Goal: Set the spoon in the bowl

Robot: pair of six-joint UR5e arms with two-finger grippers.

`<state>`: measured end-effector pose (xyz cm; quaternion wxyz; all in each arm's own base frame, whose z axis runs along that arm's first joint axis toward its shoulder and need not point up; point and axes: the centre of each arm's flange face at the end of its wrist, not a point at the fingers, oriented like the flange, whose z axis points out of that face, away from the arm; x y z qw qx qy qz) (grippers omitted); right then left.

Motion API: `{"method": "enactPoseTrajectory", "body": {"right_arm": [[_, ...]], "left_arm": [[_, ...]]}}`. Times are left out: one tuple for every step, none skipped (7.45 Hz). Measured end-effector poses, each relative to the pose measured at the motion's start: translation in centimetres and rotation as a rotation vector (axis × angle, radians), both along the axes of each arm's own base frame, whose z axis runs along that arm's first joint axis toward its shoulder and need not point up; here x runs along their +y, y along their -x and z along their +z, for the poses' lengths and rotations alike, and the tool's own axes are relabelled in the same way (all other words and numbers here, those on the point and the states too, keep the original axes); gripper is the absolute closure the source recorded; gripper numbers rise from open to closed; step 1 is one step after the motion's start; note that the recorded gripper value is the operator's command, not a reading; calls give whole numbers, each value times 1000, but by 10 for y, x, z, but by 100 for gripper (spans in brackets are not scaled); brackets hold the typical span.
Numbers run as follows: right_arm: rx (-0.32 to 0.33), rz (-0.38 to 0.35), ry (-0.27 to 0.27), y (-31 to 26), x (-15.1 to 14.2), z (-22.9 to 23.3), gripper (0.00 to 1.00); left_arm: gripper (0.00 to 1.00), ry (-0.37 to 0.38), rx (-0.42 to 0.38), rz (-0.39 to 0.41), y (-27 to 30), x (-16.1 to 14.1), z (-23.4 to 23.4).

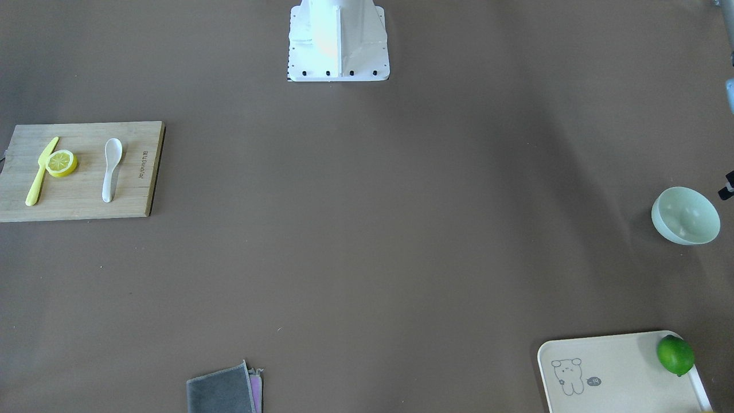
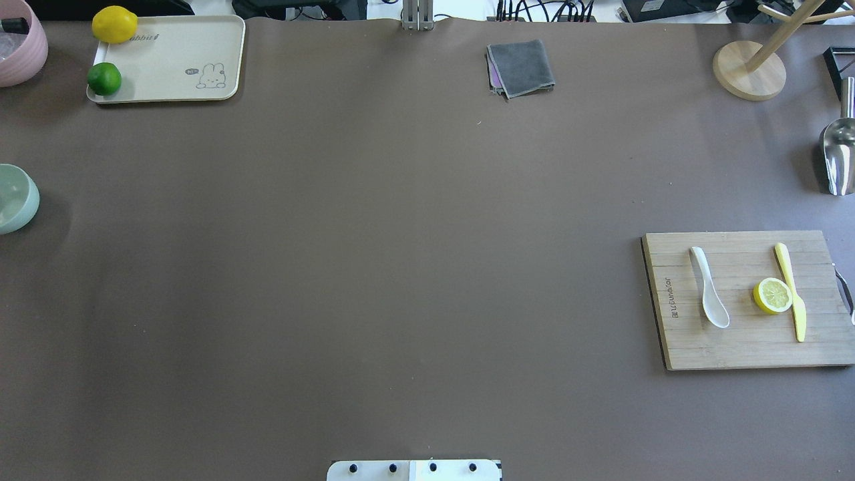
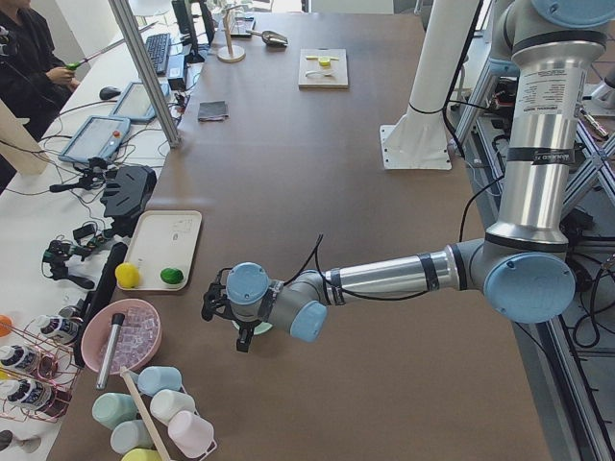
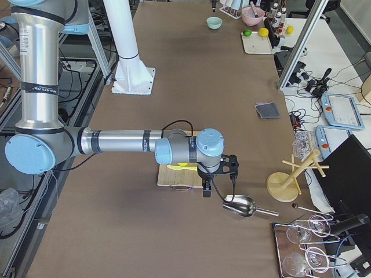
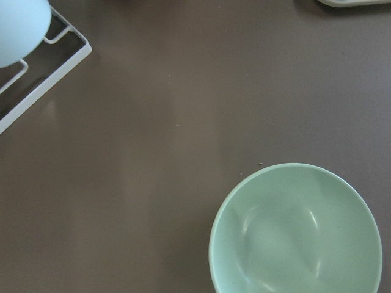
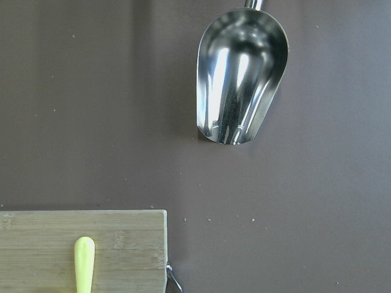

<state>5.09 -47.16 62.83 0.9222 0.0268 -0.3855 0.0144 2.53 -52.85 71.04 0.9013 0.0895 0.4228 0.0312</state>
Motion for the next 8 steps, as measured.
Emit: {"method": "enactPoseTrajectory", "body": {"right_arm": [[-1, -3, -3, 1, -1, -1, 0], [-7, -5, -6, 3, -2, -3, 0], [-24, -10, -11, 5, -4, -7, 0], [-38, -15, -25, 8, -11, -15, 0], [-44, -23, -45, 13, -21, -26, 0], [-49, -32, -63, 18, -31, -37, 0], [-60, -44, -79, 26, -41, -49, 0], [-77, -58, -85, 36, -46, -57, 0]], "left_arm": [[2, 11, -2, 23, -13, -4, 5], [2, 21, -4, 38, -22, -6, 10], [2, 33, -6, 49, -27, -5, 15], [2, 42, -8, 57, -32, -4, 20], [2, 47, -9, 63, -35, -3, 22], [2, 51, -11, 67, -37, -2, 24], [2, 58, -12, 70, -37, -1, 28], [3, 63, -13, 73, -39, 0, 31]]}}
